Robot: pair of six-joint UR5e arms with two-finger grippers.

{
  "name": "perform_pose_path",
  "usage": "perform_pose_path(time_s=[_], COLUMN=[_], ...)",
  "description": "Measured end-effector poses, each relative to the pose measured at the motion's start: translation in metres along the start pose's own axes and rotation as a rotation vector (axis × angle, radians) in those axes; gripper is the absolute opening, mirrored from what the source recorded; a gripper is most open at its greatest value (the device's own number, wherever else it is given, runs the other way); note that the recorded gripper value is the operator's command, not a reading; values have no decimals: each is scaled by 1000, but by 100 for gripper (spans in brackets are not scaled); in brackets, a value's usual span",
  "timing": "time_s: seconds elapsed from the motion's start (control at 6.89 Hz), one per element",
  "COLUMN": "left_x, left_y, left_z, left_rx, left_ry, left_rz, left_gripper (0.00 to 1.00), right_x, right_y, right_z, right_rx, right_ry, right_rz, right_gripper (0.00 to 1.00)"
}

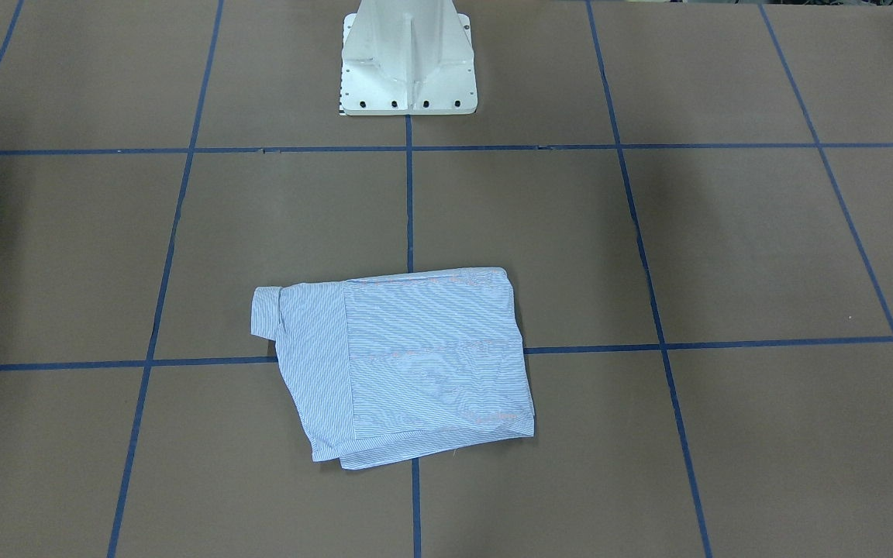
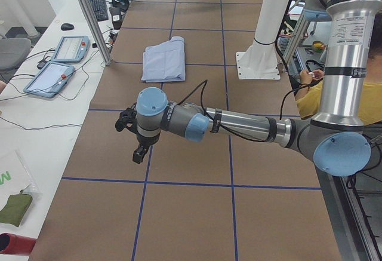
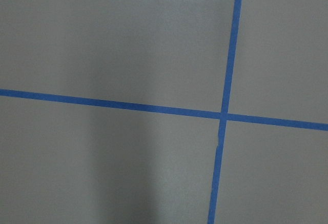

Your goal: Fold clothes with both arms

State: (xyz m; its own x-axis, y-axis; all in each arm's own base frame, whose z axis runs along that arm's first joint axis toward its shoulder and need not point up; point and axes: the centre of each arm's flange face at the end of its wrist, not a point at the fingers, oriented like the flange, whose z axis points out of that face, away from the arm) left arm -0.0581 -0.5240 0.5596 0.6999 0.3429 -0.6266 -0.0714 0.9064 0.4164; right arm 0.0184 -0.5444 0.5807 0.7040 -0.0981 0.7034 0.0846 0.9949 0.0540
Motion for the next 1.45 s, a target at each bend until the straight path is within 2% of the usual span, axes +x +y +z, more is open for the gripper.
perform_pose_path(time_s=[0.73, 1.16, 1.45], left_x=[3, 4, 7], left_y=[4, 0, -4], left_z=[-2, -1, -4], left_rx=[19, 22, 31], left_ry=[-6, -1, -1], left_rz=[21, 28, 37], left_gripper=[99, 99, 99], right_x=[1, -4, -6], right_y=[2, 2, 2], right_z=[4, 5, 4], right_rx=[-5, -6, -4], right_ry=[0, -59, -66], right_rz=[-6, -1, -4], right_gripper=[100, 100, 100])
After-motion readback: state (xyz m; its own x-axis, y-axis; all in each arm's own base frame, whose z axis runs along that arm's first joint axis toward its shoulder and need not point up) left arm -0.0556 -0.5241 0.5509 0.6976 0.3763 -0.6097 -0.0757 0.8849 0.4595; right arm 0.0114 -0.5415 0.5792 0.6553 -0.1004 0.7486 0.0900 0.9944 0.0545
